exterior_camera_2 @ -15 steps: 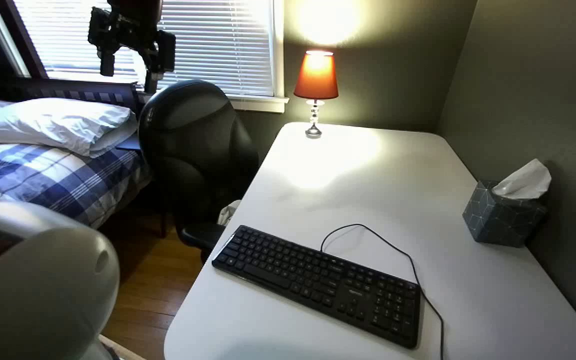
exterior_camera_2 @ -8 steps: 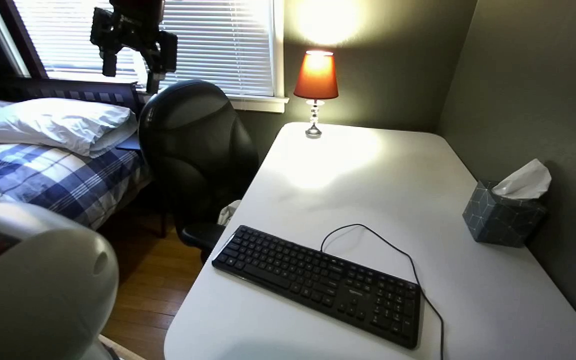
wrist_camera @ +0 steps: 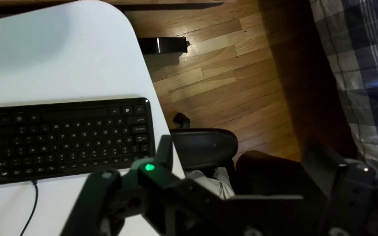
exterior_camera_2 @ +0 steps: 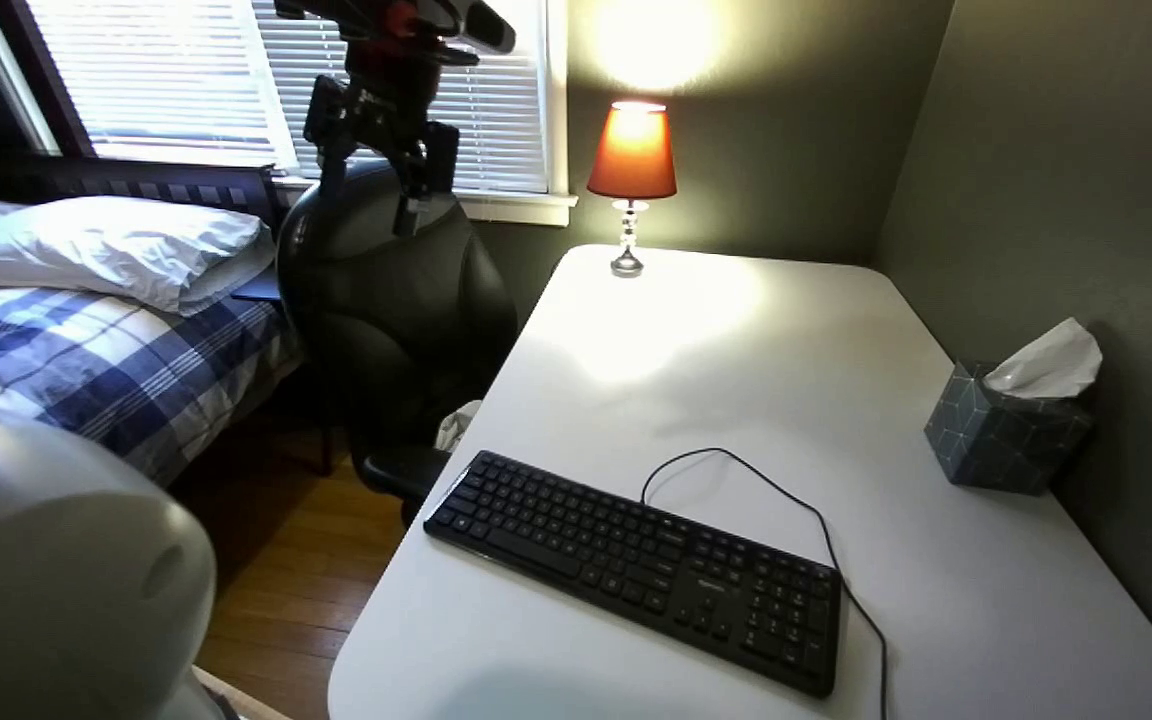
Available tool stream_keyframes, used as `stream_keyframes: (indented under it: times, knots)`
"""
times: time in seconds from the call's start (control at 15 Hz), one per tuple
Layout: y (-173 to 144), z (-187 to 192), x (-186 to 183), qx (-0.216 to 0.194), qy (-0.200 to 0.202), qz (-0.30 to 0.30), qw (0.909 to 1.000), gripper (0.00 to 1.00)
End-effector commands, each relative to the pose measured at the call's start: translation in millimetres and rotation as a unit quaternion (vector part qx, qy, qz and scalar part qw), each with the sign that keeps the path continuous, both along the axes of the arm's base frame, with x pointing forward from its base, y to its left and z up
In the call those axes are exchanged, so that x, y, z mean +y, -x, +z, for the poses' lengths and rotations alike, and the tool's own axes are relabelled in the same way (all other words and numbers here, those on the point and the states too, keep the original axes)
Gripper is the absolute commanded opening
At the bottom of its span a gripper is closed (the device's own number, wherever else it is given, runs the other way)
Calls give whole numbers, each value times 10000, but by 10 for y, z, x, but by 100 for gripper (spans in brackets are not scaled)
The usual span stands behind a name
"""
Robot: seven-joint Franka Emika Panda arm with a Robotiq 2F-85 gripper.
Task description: Press a key on the keyboard
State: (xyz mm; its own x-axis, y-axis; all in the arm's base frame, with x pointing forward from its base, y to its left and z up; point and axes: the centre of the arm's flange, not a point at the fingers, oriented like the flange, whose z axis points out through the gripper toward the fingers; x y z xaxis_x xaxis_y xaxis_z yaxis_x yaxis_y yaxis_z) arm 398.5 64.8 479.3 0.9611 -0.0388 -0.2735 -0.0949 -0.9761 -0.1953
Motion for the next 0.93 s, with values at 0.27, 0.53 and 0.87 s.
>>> stream_keyframes:
  times: [0.27,0.53,0.87]
  knots:
    - [-88,-253,-283,-179,691,476,9963,100]
    - [-85,-330,-320,-190,857,609,9943,100]
    - [-76,-419,-343,-221,1105,798,9904,100]
